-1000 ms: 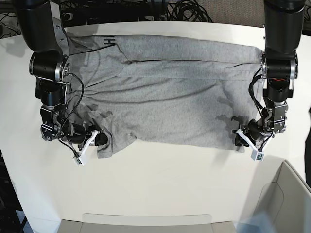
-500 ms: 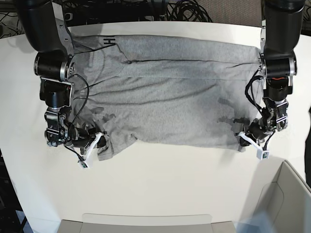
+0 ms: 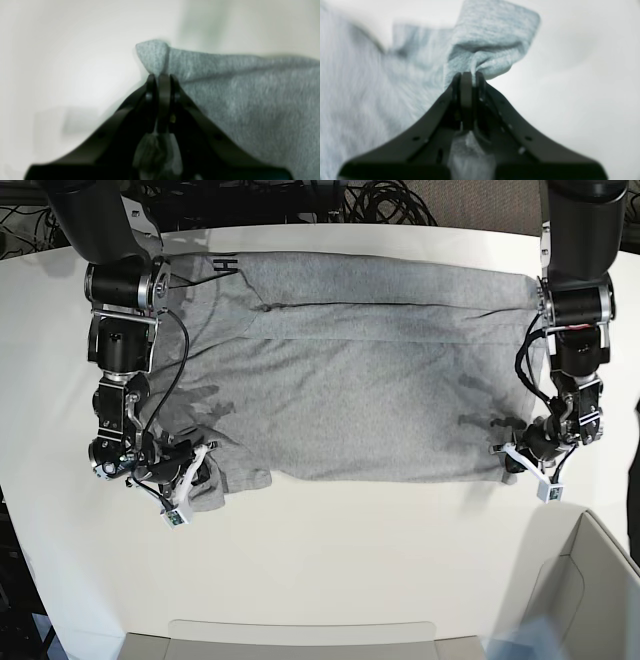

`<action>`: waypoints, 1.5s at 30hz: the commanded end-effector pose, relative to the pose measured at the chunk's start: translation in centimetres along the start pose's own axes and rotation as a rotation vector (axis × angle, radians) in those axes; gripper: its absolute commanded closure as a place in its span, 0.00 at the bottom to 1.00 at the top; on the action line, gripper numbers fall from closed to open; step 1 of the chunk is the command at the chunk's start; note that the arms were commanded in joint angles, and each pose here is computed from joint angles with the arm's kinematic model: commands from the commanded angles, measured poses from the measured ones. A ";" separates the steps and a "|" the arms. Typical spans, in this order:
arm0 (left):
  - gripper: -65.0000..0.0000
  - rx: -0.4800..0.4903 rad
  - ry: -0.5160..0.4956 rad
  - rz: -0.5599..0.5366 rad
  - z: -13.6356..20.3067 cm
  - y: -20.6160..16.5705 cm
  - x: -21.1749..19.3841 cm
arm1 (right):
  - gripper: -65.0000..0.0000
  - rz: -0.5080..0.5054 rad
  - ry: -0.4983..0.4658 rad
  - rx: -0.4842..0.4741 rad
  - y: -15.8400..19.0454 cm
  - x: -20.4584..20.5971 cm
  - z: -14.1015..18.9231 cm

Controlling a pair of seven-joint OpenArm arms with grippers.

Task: Fold the T-shirt properly
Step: 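Lift the hem and fold it over toward the collar edge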

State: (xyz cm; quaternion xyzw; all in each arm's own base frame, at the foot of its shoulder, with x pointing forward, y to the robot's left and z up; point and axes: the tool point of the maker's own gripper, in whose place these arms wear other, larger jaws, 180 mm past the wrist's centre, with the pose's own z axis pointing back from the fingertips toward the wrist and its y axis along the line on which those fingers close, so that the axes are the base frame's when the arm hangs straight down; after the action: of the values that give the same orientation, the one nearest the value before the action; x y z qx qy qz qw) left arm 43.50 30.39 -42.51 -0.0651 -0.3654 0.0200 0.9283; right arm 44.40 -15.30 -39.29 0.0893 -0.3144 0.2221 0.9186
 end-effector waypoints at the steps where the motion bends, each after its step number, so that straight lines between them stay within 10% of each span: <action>1: 1.00 0.014 -0.030 -0.033 0.8 0.5 2.1 | 1.00 0.025 -0.095 -0.036 -1.2 3.5 1.7; 21: 1.00 0.063 -0.047 -0.192 7.5 -0.2 0.4 | 1.00 0.180 -0.113 -0.172 1.8 1.1 7.6; 45: 1.00 0.120 0.043 -0.304 13.8 -0.4 -6.9 | 1.00 0.107 -0.122 -0.241 3.1 -6.2 14.7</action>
State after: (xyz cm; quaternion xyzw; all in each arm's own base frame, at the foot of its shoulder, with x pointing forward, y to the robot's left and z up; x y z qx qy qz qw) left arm 28.38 30.02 -38.47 0.0304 -0.3329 -0.0972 0.9374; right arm 30.13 -19.15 -32.72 -0.0189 -0.3796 0.2190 0.8987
